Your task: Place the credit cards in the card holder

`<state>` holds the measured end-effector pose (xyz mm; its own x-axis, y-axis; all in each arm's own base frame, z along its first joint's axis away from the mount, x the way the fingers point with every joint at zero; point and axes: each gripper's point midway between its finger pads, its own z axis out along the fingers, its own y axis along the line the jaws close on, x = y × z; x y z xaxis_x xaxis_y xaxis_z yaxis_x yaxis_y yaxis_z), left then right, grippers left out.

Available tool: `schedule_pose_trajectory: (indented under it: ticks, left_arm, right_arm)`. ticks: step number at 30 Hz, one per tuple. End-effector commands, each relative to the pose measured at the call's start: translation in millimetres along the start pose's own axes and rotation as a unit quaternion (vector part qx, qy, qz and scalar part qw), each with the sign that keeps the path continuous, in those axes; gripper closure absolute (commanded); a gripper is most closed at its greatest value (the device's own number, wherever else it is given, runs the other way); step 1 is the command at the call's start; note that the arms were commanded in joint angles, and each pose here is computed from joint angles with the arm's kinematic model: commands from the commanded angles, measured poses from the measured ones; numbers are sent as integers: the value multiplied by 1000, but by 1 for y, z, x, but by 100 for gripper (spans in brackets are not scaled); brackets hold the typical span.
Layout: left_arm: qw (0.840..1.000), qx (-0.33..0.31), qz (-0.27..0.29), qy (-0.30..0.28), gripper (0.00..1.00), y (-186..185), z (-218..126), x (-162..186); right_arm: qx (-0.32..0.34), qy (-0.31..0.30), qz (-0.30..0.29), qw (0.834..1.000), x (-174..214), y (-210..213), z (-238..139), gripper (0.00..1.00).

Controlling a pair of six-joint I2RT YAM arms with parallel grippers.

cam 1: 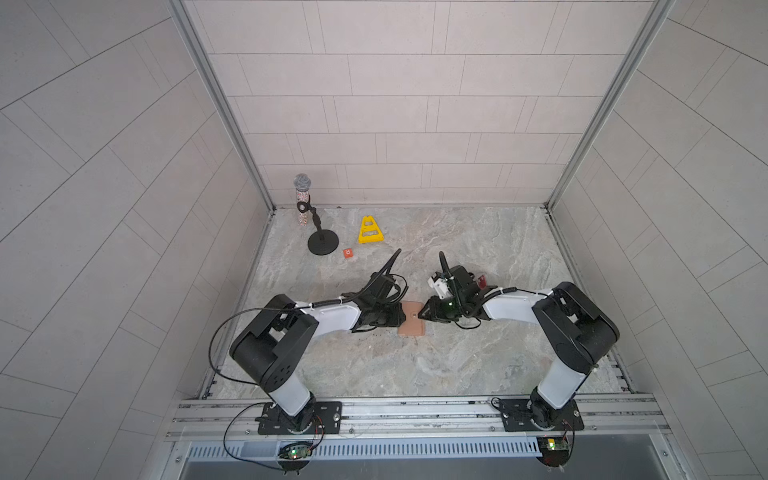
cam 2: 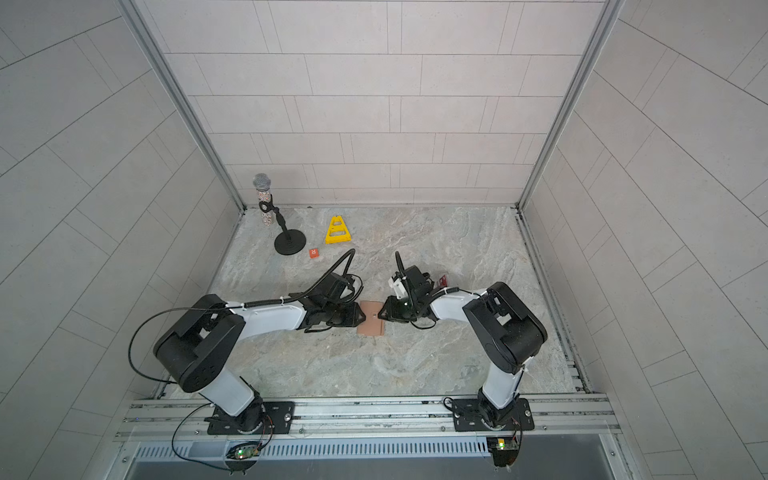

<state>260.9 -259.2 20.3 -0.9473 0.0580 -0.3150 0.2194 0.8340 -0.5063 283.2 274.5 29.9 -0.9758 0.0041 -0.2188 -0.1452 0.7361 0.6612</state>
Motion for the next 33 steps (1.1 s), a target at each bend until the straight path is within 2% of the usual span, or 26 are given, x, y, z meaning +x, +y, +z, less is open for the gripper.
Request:
schedule_pose_trajectory:
  ticks: [1,29,33]
  left_arm:
    - [999,-18,-7,32,72,11,11,19]
    - [999,-29,-13,35,73,15,16,18]
    - [999,-30,-14,36,73,17,17,19]
  right_arm:
    - [13,42,0,999,21,-8,13,69]
    - [26,114,-35,993,45,-9,21,73]
    - [13,116,-33,993,47,-6,23,69]
